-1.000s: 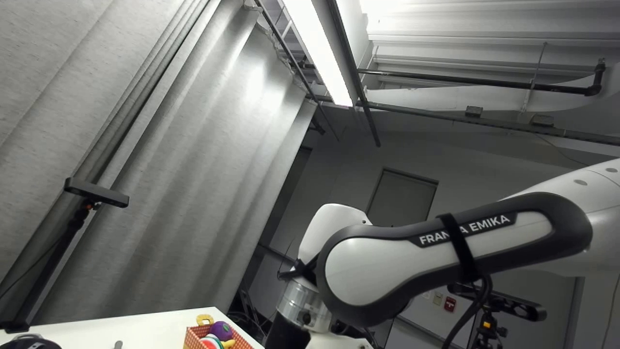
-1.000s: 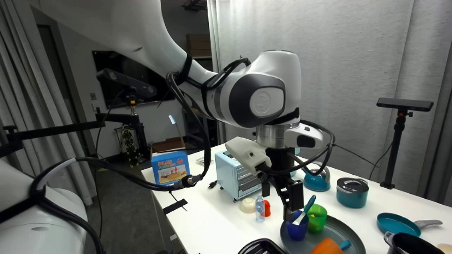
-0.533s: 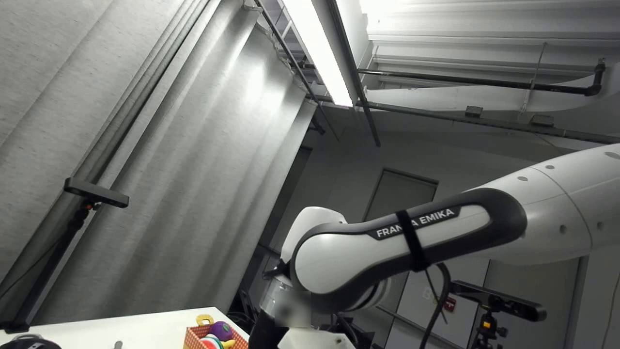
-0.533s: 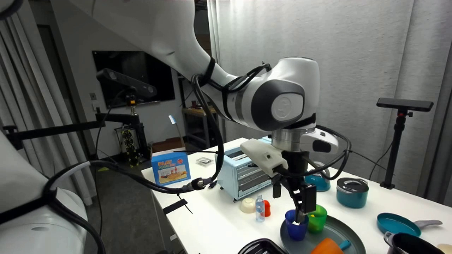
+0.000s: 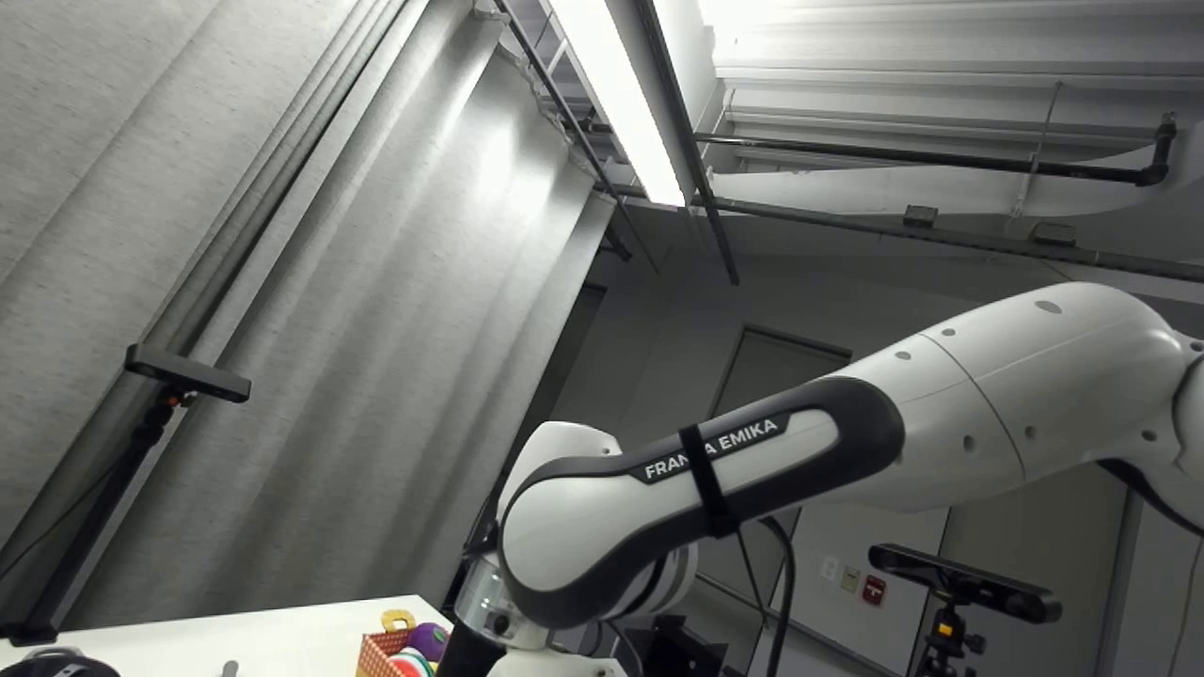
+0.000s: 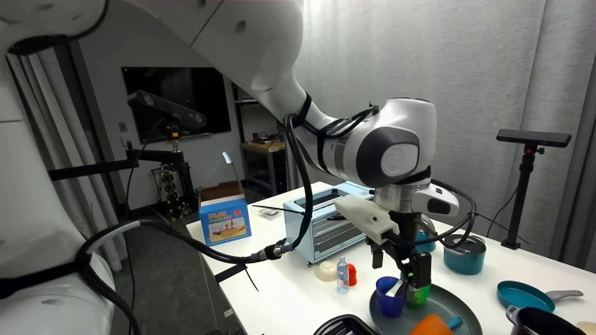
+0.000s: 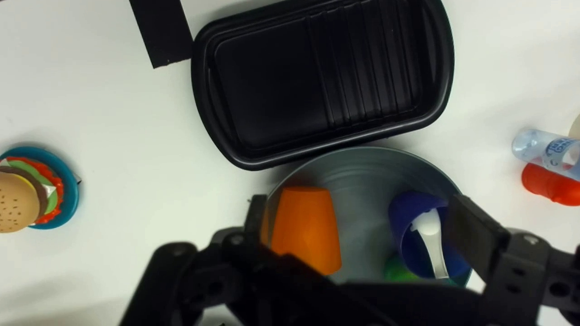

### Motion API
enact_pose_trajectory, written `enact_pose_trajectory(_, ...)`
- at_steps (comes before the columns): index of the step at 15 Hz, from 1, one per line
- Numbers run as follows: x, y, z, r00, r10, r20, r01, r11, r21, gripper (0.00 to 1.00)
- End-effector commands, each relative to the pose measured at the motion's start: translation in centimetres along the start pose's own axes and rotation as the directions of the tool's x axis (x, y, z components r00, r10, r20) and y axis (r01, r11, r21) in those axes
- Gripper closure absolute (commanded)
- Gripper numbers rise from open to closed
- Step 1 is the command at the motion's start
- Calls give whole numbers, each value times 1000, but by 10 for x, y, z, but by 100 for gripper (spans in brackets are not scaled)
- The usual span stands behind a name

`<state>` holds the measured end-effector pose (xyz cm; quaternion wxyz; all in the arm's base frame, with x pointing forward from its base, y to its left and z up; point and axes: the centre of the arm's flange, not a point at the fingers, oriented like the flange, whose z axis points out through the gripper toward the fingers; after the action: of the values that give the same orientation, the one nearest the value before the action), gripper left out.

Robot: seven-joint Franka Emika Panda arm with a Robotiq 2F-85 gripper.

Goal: Move the orange cup upright on the plate

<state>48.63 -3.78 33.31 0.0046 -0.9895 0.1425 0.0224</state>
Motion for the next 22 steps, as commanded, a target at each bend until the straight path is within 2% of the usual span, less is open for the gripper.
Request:
enact_pose_trajectory(1, 25, -1, 14, 999, -18, -29, 19, 1000, 14, 0)
enact_pose_trajectory(9, 44, 10, 43, 998, -39, -58, 40, 999, 16, 0)
enact_pose_trajectory(22, 88, 23, 85, 997, -76, -29, 77, 997, 11, 0)
